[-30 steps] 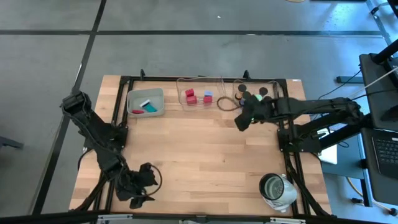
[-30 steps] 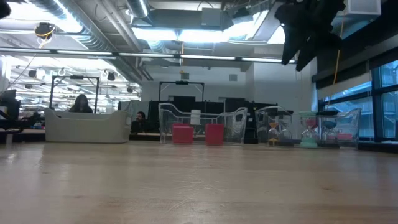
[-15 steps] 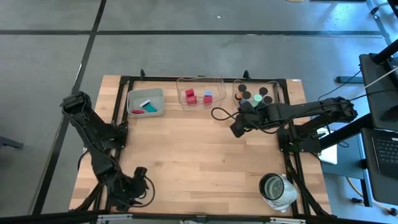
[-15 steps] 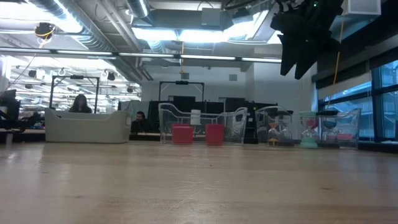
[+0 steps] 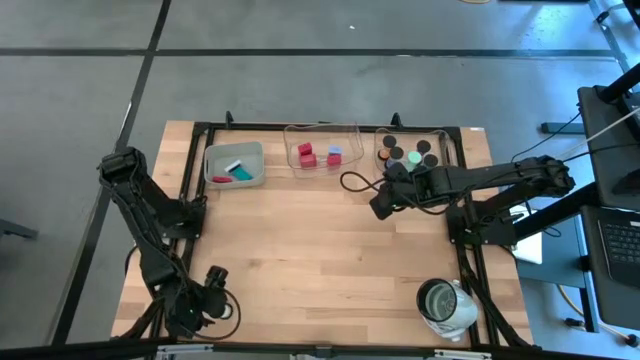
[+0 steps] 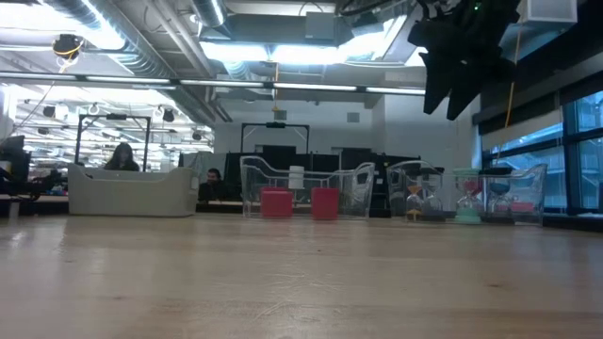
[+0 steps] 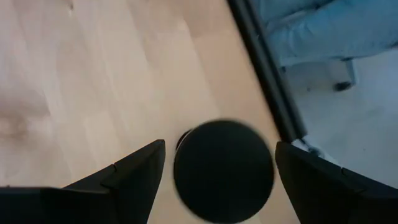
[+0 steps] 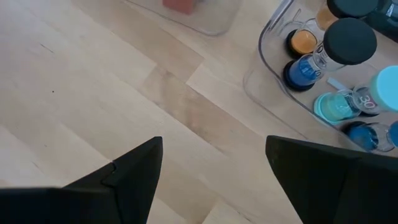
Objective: Pick & Place Office items
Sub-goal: Put the white hourglass into the right transparent bin
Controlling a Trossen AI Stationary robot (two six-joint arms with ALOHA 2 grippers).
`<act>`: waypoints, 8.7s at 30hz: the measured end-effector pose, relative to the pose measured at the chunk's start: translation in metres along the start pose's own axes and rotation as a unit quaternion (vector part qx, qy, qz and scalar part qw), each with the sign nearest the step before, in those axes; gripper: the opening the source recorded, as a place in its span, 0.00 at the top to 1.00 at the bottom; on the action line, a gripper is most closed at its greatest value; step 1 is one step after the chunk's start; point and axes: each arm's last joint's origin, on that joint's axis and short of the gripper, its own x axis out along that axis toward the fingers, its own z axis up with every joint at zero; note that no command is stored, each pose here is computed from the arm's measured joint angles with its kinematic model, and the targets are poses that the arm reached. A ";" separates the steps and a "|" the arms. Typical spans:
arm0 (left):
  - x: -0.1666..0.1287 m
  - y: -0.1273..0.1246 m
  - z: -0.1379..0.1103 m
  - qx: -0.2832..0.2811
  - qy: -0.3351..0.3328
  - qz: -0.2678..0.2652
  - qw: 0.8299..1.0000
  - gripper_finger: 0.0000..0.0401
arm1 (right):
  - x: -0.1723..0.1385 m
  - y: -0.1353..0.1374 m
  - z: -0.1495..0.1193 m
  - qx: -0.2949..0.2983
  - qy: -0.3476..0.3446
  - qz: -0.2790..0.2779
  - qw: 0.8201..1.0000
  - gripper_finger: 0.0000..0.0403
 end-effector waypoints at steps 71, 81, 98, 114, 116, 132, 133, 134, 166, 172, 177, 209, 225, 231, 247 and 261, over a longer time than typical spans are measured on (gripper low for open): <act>-0.132 0.075 0.200 0.237 -0.450 0.474 0.719 0.47 | -0.096 0.069 0.052 -0.123 -0.297 0.640 0.697 0.17; -0.133 0.093 0.206 0.244 -0.467 0.460 0.715 0.47 | -0.096 0.064 0.060 -0.113 -0.318 0.640 0.690 0.11; -0.130 0.099 0.207 0.231 -0.466 0.451 0.725 0.47 | -0.098 0.064 0.061 -0.131 -0.343 0.634 0.681 0.29; -0.130 0.100 0.207 0.227 -0.460 0.458 0.726 0.44 | -0.097 0.064 0.061 -0.138 -0.348 0.629 0.681 0.47; -0.130 0.100 0.207 0.216 -0.456 0.465 0.727 0.42 | -0.097 0.064 0.061 -0.140 -0.354 0.625 0.681 0.46; -0.168 0.110 0.201 -0.008 -0.404 0.620 0.672 0.21 | -0.059 0.030 0.081 -0.084 -0.315 0.446 0.833 0.44; -0.170 0.113 0.199 -0.038 -0.388 0.630 0.671 0.21 | -0.057 0.023 0.083 -0.075 -0.311 0.415 0.851 0.44; -0.172 0.115 0.198 -0.065 -0.370 0.639 0.671 0.21 | -0.054 0.014 0.084 -0.066 -0.305 0.382 0.870 0.44; -0.157 0.203 0.192 -0.161 -0.179 0.755 0.610 0.21 | 0.062 -0.145 0.099 0.124 0.001 -0.164 0.979 0.46; -0.156 0.211 0.190 -0.157 -0.159 0.763 0.607 0.21 | 0.079 -0.146 0.099 0.118 0.034 -0.170 0.978 0.45; -0.154 0.217 0.188 -0.161 -0.154 0.766 0.602 0.21 | 0.090 -0.145 0.099 0.109 0.051 -0.174 0.977 0.45; -0.149 0.221 0.185 -0.155 -0.140 0.771 0.602 0.21 | 0.114 -0.148 0.099 0.108 0.087 -0.192 0.972 0.45; -0.148 0.221 0.185 -0.152 -0.135 0.771 0.603 0.21 | 0.114 -0.141 0.099 0.112 0.079 -0.188 0.973 0.45; -0.148 0.221 0.185 -0.151 -0.135 0.771 0.603 0.21 | 0.114 -0.141 0.099 0.120 0.077 -0.189 0.972 0.45; -0.148 0.221 0.185 -0.151 -0.135 0.771 0.603 0.21 | 0.113 -0.134 0.098 0.109 0.071 -0.194 0.972 0.45; -0.148 0.221 0.185 -0.151 -0.135 0.772 0.603 0.21 | 0.117 -0.135 0.091 0.117 0.082 -0.189 0.972 0.45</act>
